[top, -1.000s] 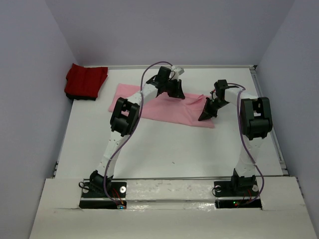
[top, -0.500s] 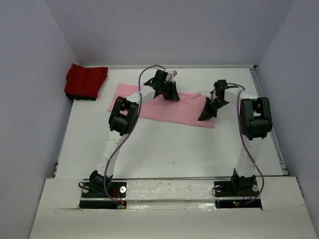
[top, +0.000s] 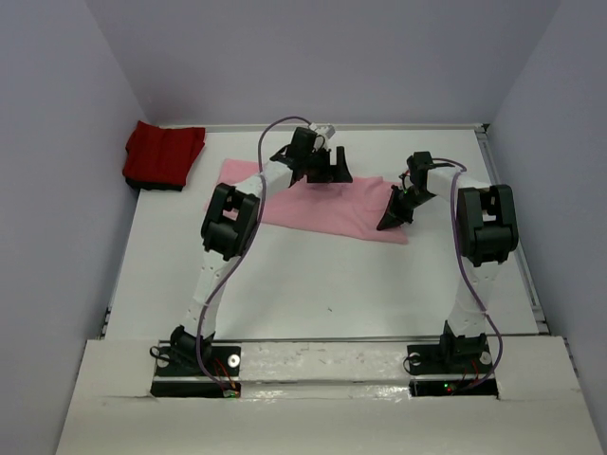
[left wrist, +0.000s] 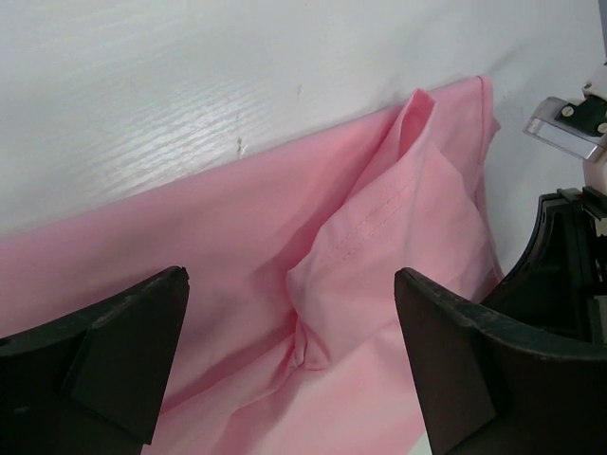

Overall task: Fold and stack the t-shirts
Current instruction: Fold the other side of the tshirt into a rectangle

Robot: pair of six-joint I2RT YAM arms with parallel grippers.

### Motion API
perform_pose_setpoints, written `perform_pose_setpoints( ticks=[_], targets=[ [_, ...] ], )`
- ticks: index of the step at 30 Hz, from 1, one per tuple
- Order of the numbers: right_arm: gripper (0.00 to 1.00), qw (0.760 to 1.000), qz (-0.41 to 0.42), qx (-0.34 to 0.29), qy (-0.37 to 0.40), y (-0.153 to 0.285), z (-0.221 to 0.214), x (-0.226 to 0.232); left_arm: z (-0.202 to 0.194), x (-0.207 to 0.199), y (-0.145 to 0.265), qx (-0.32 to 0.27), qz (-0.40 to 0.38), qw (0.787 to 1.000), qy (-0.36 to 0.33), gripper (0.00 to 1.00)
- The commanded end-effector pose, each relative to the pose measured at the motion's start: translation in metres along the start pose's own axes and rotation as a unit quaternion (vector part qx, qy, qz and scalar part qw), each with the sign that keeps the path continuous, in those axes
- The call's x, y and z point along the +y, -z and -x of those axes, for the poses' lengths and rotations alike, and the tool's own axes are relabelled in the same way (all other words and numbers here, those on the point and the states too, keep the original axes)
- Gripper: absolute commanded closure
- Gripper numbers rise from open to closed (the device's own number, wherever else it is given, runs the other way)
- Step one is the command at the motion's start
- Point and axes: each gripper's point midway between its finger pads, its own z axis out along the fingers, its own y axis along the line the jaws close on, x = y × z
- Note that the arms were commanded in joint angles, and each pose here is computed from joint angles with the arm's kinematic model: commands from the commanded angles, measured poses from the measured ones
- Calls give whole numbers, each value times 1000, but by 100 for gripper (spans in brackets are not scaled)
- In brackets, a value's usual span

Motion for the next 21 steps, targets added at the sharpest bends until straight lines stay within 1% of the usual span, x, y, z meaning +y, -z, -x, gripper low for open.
perform_pose_setpoints(
  ticks=[1, 6, 8, 9, 10, 11, 12, 13, 15, 16, 18, 19, 21],
  targets=[
    [100, 1000, -19, 6, 9, 0, -5, -5, 56, -22, 34, -77, 13, 996, -38, 1],
    [100, 1000, -22, 8, 7, 1, -6, -5, 82, -37, 54, -112, 15, 992, -49, 1],
    [100, 1000, -29, 5, 6, 2, -5, -7, 80, -32, 58, -116, 32, 992, -44, 1],
    [100, 1000, -31, 5, 6, 2, -5, -7, 85, -35, 68, -125, 38, 990, -42, 1],
    [100, 999, -32, 7, 5, 1, -6, -8, 74, -25, 69, -117, 53, 991, -33, 1],
    [100, 999, -31, 9, 3, 1, -7, -8, 75, -18, 74, -123, 71, 989, -27, 1],
    [100, 1000, -30, 10, 3, 1, -7, -8, 80, -14, 87, -134, 82, 987, -17, 1],
    [100, 999, -30, 10, 2, 0, -7, -8, 67, 2, 90, -122, 97, 988, -1, 1],
    [100, 999, -32, 9, 4, 1, -8, -9, 67, 12, 111, -126, 104, 986, 21, 1],
    [100, 999, -34, 8, 5, 1, -7, -10, 53, 35, 120, -111, 113, 986, 50, 1],
    [100, 999, -35, 8, 6, 2, -7, -10, 43, 48, 133, -104, 117, 985, 69, 1],
    [100, 999, -34, 7, 7, 2, -7, -9, 32, 55, 144, -95, 118, 985, 78, 1],
    [100, 999, -32, 7, 7, 2, -6, -8, 22, 54, 155, -84, 115, 987, 81, 1]
  ],
)
